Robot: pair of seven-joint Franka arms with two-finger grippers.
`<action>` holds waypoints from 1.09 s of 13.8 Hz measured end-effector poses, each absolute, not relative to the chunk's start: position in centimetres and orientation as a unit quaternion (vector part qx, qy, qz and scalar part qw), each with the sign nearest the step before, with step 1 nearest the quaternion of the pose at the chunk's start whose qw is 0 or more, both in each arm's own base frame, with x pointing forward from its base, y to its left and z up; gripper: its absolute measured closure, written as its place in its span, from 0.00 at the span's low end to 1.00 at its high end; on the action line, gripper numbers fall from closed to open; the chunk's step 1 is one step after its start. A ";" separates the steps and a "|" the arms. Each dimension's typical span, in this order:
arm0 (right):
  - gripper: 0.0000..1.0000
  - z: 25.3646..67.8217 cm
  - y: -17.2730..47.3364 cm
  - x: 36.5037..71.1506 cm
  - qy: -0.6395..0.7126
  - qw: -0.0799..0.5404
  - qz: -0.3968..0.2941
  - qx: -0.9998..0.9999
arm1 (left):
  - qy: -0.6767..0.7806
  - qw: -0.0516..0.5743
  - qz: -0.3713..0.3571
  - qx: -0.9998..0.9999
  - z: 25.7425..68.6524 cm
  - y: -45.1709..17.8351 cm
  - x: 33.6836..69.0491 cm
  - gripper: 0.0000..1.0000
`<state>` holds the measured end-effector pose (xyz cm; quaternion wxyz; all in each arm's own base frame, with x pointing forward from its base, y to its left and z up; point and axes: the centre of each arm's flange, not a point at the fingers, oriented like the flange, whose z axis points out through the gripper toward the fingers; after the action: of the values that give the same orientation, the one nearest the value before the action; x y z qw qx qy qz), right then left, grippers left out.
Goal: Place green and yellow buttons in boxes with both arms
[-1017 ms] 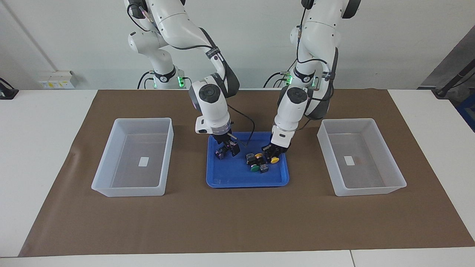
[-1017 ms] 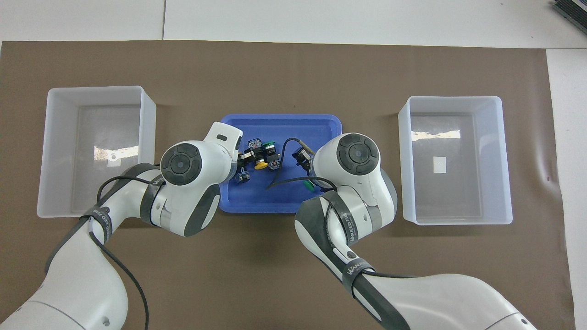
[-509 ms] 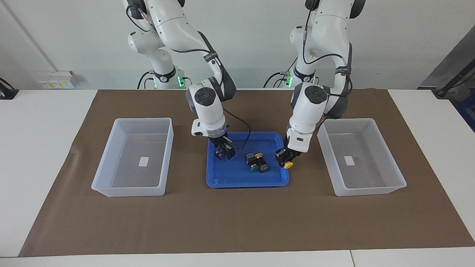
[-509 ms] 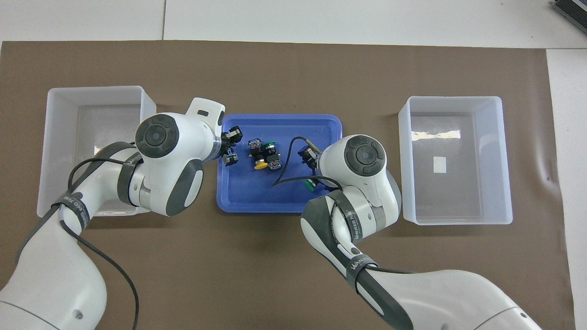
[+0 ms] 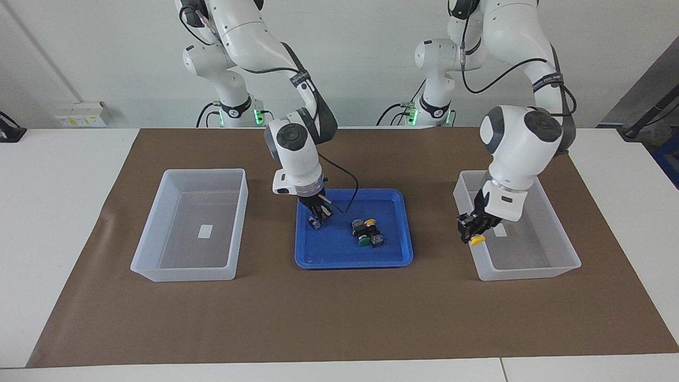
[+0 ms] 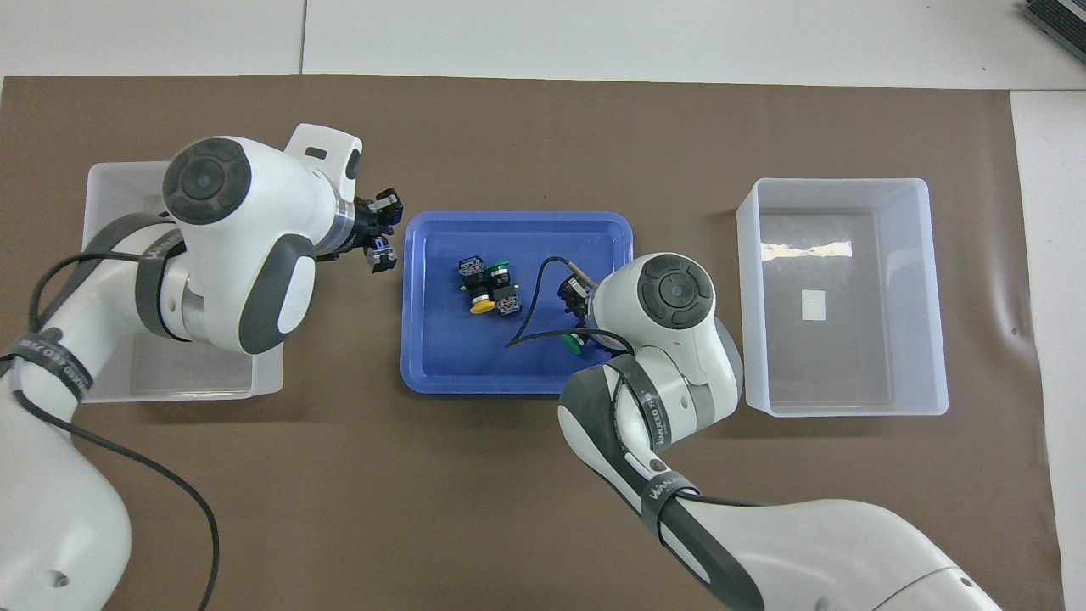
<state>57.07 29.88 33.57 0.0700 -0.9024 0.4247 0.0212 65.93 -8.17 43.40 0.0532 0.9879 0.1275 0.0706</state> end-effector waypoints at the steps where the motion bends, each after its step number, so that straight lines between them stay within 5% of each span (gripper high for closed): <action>1: 0.67 35.8 29.3 57.8 0.426 0.071 0.024 -0.901 | 0.111 0.049 0.071 0.990 43.2 -5.7 66.2 0.68; 5: 0.67 44.3 25.6 58.5 0.372 0.077 0.017 -0.925 | 0.055 0.038 0.061 0.996 41.9 0.9 65.9 0.68; 9: 0.67 48.9 12.6 59.7 0.225 0.046 0.004 -0.973 | 0.022 0.033 0.050 0.998 38.5 2.8 64.6 0.68; 12: 0.67 47.9 1.6 60.5 0.119 0.043 -0.006 -0.992 | 0.021 0.032 0.066 0.997 34.4 2.6 63.1 0.68; 15: 0.67 42.5 -4.0 61.1 0.053 0.036 -0.037 -0.997 | 0.021 0.031 0.069 0.997 33.1 2.5 62.6 0.68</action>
<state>61.06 -3.99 42.53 0.0360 -0.9973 0.0526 -0.0371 62.60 2.53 33.13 0.0312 0.9969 0.0214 0.0694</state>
